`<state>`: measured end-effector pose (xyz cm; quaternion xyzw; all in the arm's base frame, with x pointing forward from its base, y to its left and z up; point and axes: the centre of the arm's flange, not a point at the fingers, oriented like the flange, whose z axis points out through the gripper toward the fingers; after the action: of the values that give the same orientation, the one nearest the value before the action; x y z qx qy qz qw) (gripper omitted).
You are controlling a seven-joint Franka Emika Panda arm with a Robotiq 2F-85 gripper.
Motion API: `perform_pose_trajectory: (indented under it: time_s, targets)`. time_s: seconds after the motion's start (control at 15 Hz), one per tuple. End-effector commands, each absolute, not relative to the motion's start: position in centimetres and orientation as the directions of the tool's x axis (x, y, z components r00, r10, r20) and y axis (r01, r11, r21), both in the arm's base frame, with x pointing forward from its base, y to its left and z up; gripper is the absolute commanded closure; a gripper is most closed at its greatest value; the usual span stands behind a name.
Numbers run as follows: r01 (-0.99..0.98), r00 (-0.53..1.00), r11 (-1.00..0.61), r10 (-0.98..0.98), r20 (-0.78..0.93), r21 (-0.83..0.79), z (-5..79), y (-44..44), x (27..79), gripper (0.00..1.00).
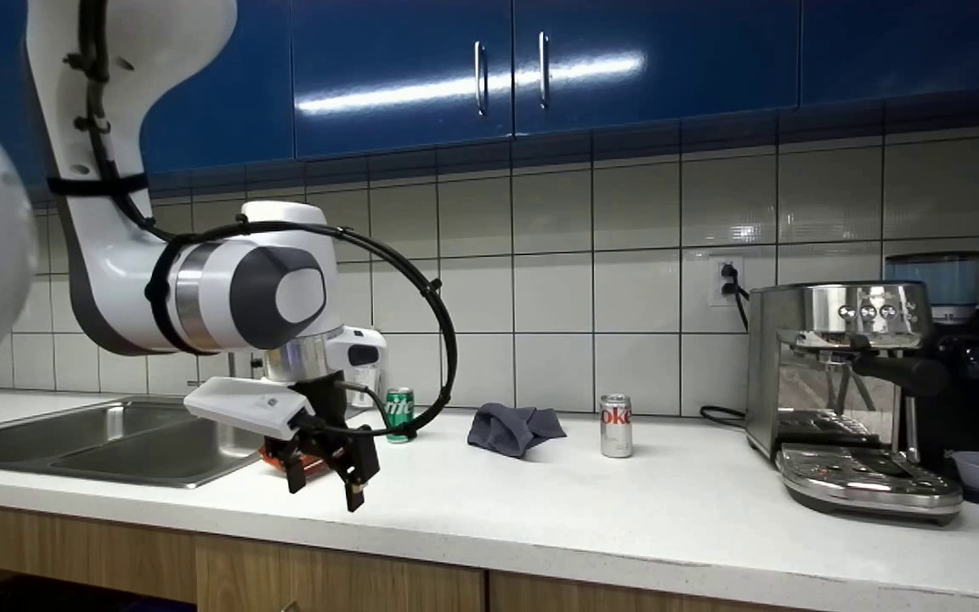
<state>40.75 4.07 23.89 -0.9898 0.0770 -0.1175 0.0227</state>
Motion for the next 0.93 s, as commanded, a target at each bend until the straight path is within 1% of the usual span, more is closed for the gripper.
perform_pose_trajectory:
  time_s: [0.0,0.07,0.27,0.87]
  targets:
    - [-0.146,0.953,-0.986,-0.161,0.258,-0.076,28.5,5.0,40.0,0.00]
    - [-0.137,0.956,-0.988,-0.151,0.251,-0.070,25.3,4.3,40.9,0.00]
    - [-0.134,0.951,-0.988,-0.151,0.269,-0.080,26.9,4.5,41.0,0.00]
    - [-0.134,0.952,-0.988,-0.151,0.268,-0.080,26.9,4.5,40.9,0.00]
